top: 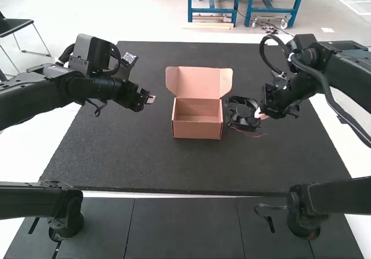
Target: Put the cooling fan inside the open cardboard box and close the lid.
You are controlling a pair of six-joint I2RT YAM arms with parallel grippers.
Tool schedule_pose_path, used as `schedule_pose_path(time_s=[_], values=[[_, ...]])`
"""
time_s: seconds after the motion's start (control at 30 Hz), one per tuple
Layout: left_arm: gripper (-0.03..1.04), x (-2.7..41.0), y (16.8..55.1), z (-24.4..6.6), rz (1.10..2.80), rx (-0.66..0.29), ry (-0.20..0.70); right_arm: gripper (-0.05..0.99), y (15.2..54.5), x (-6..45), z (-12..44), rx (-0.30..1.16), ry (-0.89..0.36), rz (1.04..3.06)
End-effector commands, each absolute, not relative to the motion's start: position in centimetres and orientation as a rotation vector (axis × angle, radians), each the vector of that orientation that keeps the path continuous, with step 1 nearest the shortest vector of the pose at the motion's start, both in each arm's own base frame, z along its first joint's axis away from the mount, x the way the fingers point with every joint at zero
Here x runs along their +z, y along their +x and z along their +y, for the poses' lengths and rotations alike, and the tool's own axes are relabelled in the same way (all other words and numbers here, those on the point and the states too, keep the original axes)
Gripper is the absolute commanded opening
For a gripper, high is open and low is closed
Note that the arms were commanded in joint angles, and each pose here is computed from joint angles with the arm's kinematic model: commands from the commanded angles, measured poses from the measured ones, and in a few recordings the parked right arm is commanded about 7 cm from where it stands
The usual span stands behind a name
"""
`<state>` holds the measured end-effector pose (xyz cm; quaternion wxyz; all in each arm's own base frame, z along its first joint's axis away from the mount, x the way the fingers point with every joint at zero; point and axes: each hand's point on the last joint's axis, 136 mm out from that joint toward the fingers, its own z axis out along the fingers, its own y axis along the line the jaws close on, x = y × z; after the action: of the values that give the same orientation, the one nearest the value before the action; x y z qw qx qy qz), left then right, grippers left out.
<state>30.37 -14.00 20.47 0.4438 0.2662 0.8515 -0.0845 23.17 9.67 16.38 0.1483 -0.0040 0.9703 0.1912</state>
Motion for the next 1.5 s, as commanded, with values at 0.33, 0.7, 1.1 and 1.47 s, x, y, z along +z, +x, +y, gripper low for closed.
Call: schedule_pose_path(time_s=[0.33, 0.7, 1.1, 1.47], values=[[0.96, 21.1, 29.9, -13.4, 2.094, -0.224, 0.59, -0.02, 23.0, 16.1, 15.2, 0.667, 0.03, 2.748], [0.96, 21.2, 30.0, -13.1, 2.098, -0.213, 0.565, -0.02, 24.7, 14.3, 17.5, 0.562, -0.106, 2.721], [0.96, 21.6, 29.8, -12.9, 2.096, -0.206, 0.561, -0.02, 23.0, 11.5, 21.7, 0.463, -0.383, 2.756], [0.96, 20.8, 29.7, -13.0, 2.103, -0.206, 0.571, -0.02, 27.9, 10.9, 21.2, 0.364, -0.233, 2.761]])
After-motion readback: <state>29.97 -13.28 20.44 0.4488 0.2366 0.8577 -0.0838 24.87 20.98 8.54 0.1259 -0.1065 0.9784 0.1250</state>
